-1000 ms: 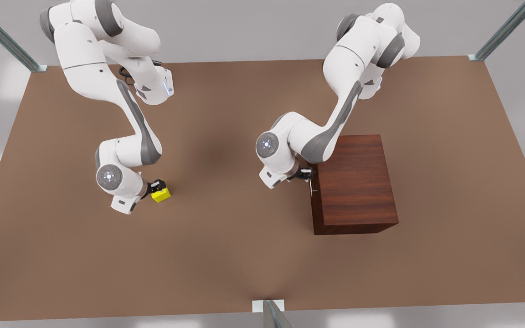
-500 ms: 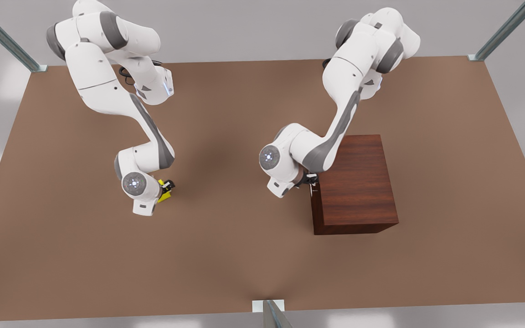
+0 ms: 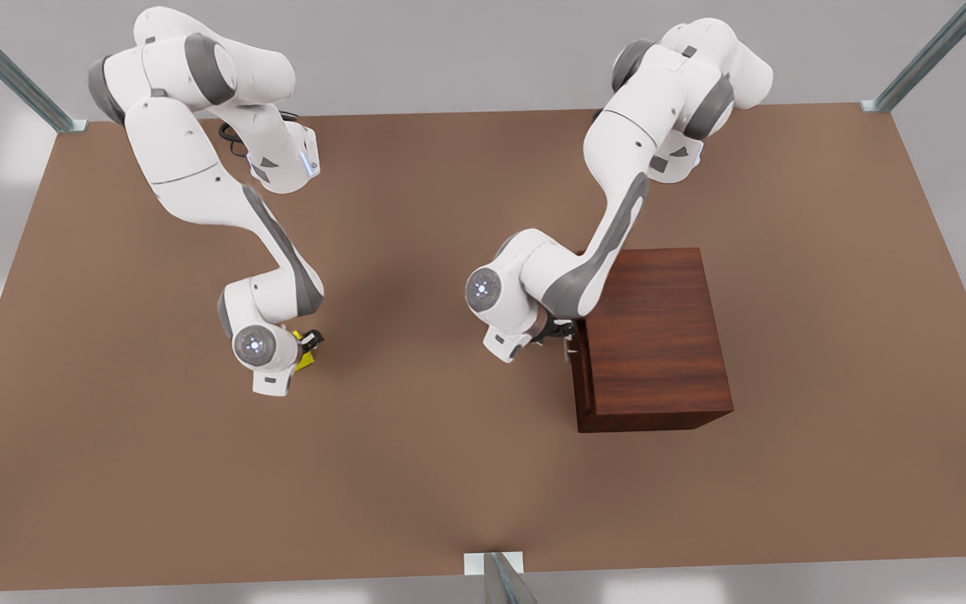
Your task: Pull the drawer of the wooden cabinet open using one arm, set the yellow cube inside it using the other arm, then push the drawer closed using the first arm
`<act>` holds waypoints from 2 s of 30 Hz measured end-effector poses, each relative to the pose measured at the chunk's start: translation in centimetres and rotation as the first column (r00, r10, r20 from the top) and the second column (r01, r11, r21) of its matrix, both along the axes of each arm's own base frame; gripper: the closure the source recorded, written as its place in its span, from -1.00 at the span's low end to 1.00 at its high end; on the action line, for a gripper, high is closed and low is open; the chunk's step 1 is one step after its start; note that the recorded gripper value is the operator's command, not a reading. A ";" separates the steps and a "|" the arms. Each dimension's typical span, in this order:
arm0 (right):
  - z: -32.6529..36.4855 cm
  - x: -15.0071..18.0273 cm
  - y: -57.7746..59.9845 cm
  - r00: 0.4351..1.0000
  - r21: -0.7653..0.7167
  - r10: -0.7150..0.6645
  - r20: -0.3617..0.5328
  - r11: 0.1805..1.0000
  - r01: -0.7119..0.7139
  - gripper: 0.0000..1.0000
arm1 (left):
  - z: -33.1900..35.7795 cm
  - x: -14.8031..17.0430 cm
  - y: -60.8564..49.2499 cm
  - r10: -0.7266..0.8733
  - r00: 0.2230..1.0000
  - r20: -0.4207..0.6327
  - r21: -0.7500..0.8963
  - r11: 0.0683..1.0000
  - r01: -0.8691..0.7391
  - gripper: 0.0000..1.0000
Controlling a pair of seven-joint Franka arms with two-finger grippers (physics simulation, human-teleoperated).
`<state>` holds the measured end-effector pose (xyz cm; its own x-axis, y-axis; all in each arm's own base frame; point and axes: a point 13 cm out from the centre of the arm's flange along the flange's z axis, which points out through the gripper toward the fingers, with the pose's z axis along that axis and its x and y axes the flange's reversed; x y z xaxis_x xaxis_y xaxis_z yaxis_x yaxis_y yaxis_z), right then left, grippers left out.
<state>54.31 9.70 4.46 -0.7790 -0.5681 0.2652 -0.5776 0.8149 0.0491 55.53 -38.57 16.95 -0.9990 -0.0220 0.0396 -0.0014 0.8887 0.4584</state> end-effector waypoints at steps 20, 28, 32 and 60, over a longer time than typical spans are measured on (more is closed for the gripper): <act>9.6 6.4 0.6 0.987 0.022 0.011 0.162 1.000 -0.015 -0.30 | 1.7 -2.1 -8.3 -0.040 0.995 0.095 -0.120 0.991 0.052 -0.35; 21.2 12.4 1.1 0.959 0.042 -0.020 0.282 0.999 0.008 -0.30 | 17.5 -1.4 -11.8 0.069 0.984 0.166 -0.356 0.934 -0.005 -0.77; 24.5 12.7 4.7 0.958 0.081 -0.008 0.286 0.997 -0.015 -0.30 | 26.3 6.2 3.5 0.320 0.943 0.089 -0.466 0.850 -0.245 -1.00; 23.6 0.3 51.1 0.924 0.340 -0.337 0.182 0.903 0.263 -0.44 | 28.3 5.7 32.7 0.103 0.994 -0.043 -0.450 0.886 -0.111 -1.00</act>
